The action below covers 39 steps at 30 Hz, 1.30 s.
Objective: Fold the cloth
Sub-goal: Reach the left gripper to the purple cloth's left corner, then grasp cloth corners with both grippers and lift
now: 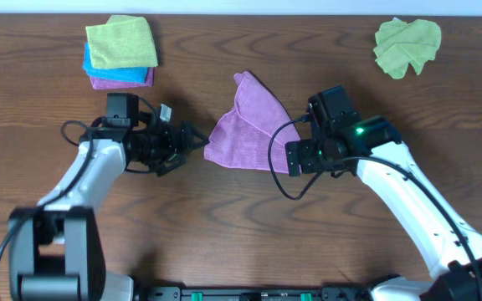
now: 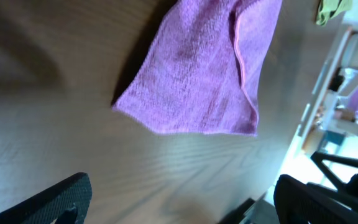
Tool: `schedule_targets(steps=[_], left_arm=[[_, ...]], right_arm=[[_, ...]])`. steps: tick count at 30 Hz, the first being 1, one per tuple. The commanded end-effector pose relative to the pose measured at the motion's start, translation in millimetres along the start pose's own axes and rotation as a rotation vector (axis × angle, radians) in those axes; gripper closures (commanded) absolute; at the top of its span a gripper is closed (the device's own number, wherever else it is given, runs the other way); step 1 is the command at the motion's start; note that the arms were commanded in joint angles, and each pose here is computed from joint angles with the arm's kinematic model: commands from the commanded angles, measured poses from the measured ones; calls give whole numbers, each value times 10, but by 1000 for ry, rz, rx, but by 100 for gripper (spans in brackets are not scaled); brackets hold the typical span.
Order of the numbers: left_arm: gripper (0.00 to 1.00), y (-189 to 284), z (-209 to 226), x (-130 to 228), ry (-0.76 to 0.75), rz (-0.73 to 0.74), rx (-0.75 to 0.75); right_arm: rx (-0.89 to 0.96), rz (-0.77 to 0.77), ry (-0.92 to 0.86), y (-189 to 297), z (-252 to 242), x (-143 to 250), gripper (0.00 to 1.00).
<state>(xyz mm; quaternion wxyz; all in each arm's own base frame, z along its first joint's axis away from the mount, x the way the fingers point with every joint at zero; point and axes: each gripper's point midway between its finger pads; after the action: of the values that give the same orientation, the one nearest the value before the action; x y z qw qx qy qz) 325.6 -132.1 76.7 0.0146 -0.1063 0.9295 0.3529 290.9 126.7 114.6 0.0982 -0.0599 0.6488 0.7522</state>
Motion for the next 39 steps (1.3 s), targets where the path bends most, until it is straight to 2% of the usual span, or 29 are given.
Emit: schedule_targets(steps=[1, 11, 25, 30, 32, 33, 34, 35, 39], left_arm=[[5, -137, -13, -47, 52, 29, 68], [5, -472, 47, -325, -75, -35, 101], [5, -838, 43, -251, -52, -4, 81], [41, -935, 54, -164, -36, 29, 76], [63, -936, 55, -162, -34, 30, 76], [80, -936, 54, -161, -33, 30, 77], [91, -933, 51, -161, -28, 31, 80], [94, -931, 49, -161, -21, 32, 82], [94, -923, 4, -136, -13, 47, 109]], right_arm=[[8, -26, -5, 59, -7, -27, 1], [-2, -21, -5, 59, 9, -19, 1], [-25, -9, -5, 76, 44, 12, 1], [-13, 2, -5, 76, 18, 42, 1], [5, -2, -5, 67, -16, 40, 1], [16, -6, -5, 59, -36, 37, 1], [19, -6, 0, 43, -45, 43, 1], [20, -4, 12, 18, -53, 57, 1], [36, 9, 38, -155, -124, 151, 1]])
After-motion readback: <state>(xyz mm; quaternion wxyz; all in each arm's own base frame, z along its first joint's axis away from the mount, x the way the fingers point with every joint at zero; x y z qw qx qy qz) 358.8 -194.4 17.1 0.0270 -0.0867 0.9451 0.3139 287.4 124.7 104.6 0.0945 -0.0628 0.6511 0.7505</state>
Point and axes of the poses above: each gripper's point midway between its finger pads, its own y axis back along the fingers, its own z axis along the line the jaws close on, x = y × z, and after that the axes turned 11 degrees about -y, right-handed
